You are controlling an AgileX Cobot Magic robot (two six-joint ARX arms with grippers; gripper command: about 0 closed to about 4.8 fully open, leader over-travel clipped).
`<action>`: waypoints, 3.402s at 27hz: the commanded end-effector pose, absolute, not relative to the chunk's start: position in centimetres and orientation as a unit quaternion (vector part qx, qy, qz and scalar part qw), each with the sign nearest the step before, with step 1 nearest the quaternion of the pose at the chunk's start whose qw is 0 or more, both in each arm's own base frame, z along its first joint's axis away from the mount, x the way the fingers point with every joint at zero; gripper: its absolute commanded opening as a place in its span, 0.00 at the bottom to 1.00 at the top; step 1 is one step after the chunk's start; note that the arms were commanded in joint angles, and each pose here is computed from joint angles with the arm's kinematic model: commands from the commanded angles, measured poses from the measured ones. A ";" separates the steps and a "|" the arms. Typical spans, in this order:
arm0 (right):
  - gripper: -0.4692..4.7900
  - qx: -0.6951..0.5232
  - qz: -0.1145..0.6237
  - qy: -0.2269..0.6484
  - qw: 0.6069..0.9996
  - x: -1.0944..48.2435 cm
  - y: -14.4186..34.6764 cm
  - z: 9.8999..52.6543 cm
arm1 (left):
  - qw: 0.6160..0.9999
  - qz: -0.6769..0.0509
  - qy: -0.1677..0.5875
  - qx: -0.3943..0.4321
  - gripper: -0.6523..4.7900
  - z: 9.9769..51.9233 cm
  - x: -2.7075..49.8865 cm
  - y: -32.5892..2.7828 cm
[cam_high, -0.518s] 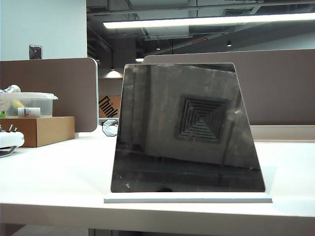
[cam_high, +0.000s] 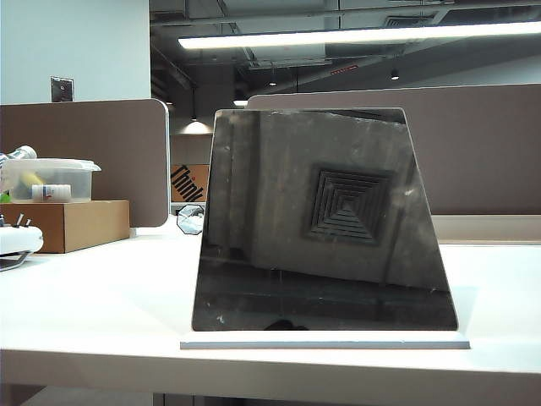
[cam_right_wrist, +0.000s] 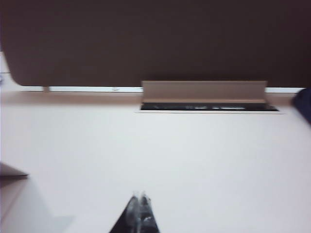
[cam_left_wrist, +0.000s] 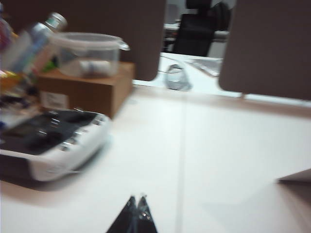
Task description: Push the center of the mirror on the table forward to move it for a short distance.
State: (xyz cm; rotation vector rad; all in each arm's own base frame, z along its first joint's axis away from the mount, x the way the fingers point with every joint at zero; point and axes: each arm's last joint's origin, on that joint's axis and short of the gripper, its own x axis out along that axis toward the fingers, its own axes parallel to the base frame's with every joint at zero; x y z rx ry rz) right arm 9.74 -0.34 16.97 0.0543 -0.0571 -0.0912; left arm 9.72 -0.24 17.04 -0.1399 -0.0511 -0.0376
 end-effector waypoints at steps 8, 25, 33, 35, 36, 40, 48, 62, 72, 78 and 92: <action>0.08 0.025 0.185 0.006 0.982 9.2 4.4 16.4 | 0.902 -0.358 0.018 -0.241 0.11 18.3 8.8 -2.1; 0.08 0.008 0.269 0.052 0.962 8.7 6.2 15.6 | 0.801 -0.547 0.101 -0.221 0.11 28.0 9.1 -6.9; 0.08 0.008 0.269 0.052 0.962 8.7 6.2 15.6 | 0.825 -0.513 0.181 -0.156 0.11 27.1 13.4 -18.0; 0.08 0.008 0.269 0.052 0.962 8.7 6.2 15.6 | 0.853 -0.464 0.192 -0.142 0.11 27.0 14.8 -20.5; 0.08 0.008 0.269 0.052 0.962 8.7 6.2 15.6 | 0.861 -0.450 0.196 -0.136 0.11 26.8 15.2 -21.4; 0.08 0.008 0.265 0.052 0.963 8.7 6.1 15.6 | 0.903 -0.359 0.208 -0.110 0.11 25.6 16.3 -24.2; 0.08 0.008 0.264 0.052 0.963 8.7 6.1 15.6 | 0.923 -0.280 0.246 -0.094 0.11 21.8 17.4 -25.7; 0.08 0.008 0.255 0.052 0.965 8.8 6.0 15.6 | 0.937 -0.231 0.246 -0.096 0.11 20.0 22.7 -25.9; 0.08 0.009 0.238 0.052 0.970 9.0 5.6 15.6 | 0.927 -0.262 0.251 -0.096 0.11 18.2 28.3 -27.8; 0.08 0.011 0.206 0.051 0.977 9.4 5.0 15.6 | 0.944 -0.229 0.211 -0.108 0.11 19.4 32.5 -27.9; 0.08 0.015 0.123 0.051 0.991 10.1 3.4 15.6 | 0.950 -0.230 0.173 -0.120 0.11 19.0 42.6 -29.9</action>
